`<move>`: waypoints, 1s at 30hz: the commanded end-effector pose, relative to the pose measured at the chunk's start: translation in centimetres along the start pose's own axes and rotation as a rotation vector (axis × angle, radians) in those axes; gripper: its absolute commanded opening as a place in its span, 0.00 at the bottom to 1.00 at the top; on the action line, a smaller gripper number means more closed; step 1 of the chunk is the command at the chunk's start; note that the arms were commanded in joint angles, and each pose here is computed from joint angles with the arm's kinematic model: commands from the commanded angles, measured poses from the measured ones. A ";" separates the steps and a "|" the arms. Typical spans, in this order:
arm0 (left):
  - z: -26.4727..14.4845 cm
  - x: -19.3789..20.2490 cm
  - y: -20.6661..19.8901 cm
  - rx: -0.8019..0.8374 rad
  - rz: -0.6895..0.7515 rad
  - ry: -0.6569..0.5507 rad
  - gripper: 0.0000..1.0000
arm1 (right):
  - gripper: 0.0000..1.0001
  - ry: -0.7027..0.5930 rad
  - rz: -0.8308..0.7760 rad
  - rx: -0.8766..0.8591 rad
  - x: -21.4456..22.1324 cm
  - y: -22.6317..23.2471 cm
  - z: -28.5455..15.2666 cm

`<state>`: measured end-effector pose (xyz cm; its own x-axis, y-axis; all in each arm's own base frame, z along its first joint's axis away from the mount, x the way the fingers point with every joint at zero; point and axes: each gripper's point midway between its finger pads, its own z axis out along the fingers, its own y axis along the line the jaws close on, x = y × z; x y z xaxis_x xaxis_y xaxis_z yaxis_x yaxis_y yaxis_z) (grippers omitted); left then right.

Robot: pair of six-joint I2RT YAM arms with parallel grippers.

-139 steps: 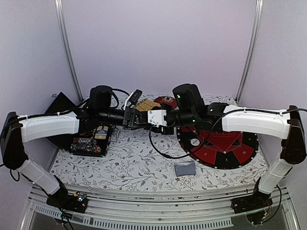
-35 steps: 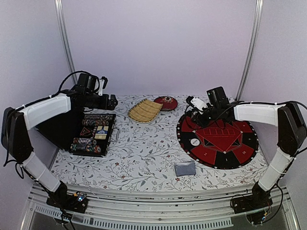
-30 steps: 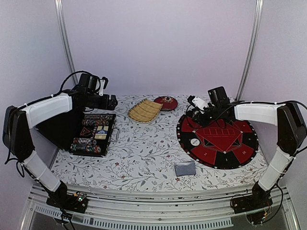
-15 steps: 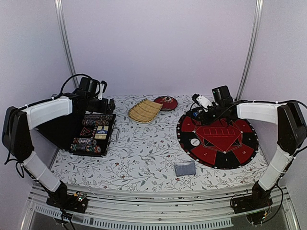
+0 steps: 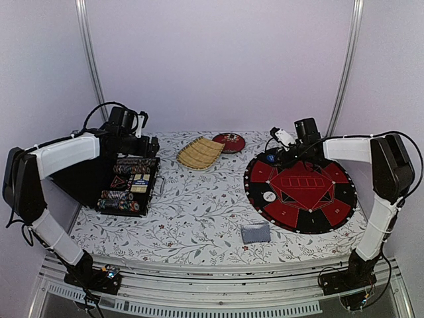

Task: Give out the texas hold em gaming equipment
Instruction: Place the poker chips pile in the small blind area.

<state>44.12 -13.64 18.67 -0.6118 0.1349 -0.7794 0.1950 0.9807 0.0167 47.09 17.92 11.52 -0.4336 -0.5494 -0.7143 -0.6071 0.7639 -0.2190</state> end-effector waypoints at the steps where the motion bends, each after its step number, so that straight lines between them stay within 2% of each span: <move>1: -1.0 -0.8 0.2 0.013 -0.007 -0.032 0.98 | 0.02 -0.038 0.068 0.058 -1.3 -3.3 1.3; 8: -1.1 -0.8 0.1 0.018 -0.005 -0.029 0.98 | 0.02 0.004 0.140 0.092 0.4 -6.5 3.9; 16: -1.0 -0.7 0.0 0.023 -0.003 -0.026 0.98 | 0.02 0.052 0.165 0.087 1.7 -7.8 6.7; 22: -0.7 -0.5 -0.1 0.028 -0.002 -0.015 0.98 | 0.02 0.077 0.210 0.140 2.9 -10.3 6.3; 30: -0.7 -0.4 -0.2 0.032 -0.001 -0.011 0.98 | 0.02 0.095 0.291 0.194 6.1 -12.8 3.5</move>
<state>43.86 -14.05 19.09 -0.6077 0.1331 -0.7830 0.2162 0.9764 -0.0018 54.83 8.24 5.77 -0.6410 -0.3703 -0.6723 -0.3790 0.9144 -0.1422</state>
